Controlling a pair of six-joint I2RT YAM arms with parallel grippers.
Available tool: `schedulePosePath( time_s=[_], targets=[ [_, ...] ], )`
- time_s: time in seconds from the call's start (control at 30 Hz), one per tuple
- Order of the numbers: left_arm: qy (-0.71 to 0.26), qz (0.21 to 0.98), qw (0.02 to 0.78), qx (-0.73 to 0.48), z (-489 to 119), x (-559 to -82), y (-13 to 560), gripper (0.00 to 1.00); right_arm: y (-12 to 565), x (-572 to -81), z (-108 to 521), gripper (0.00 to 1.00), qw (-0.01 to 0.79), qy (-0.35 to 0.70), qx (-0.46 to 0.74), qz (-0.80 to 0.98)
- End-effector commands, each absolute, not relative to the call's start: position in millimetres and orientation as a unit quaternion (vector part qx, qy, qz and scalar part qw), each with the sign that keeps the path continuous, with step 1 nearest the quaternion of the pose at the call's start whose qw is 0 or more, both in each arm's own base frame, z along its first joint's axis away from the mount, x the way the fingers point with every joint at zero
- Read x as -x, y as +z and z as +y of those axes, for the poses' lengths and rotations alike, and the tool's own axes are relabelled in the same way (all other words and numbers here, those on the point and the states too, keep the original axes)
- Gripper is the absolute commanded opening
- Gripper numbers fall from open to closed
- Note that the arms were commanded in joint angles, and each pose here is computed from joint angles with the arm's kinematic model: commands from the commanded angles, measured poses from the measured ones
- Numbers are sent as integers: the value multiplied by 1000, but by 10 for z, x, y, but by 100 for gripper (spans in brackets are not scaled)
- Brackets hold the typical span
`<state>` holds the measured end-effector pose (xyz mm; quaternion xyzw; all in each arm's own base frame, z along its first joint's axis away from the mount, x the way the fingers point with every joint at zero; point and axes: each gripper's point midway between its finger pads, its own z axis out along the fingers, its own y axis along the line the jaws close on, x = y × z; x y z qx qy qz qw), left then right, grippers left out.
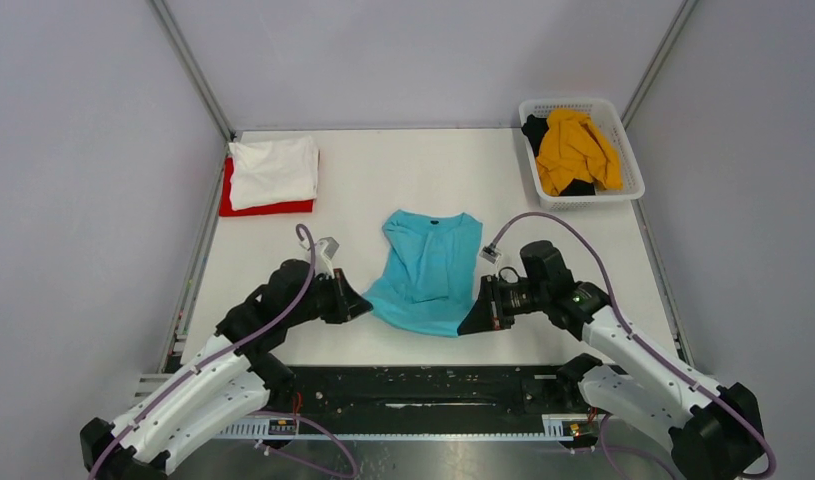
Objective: Fold and stack the t-shirts
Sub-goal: Fold the long partially folded tshirt into a neat square
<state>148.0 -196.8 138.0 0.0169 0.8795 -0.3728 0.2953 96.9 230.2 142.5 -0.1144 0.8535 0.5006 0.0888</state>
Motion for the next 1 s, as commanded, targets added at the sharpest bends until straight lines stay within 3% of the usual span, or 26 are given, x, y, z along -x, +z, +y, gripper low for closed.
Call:
schedulePosePath(
  time_s=[0.0,0.23,0.47,0.97],
  targets=[
    [-352,862,364,16,-1905,-1778,1755,0,1871,-1097,2448,0,93,564,120,812],
    [-305,841,443,58,-1815,-2344,2185,0,2011,-1768,2356,0,161,572,61,802],
    [-288,844,447,62,-1872,-2886,2274,0,1904,-2269,2242,0,172,569,14,804],
    [-274,876,395,37,-2326,-4174,1910,0,1386,-3362,1781,0,174,558,-121,803]
  ],
)
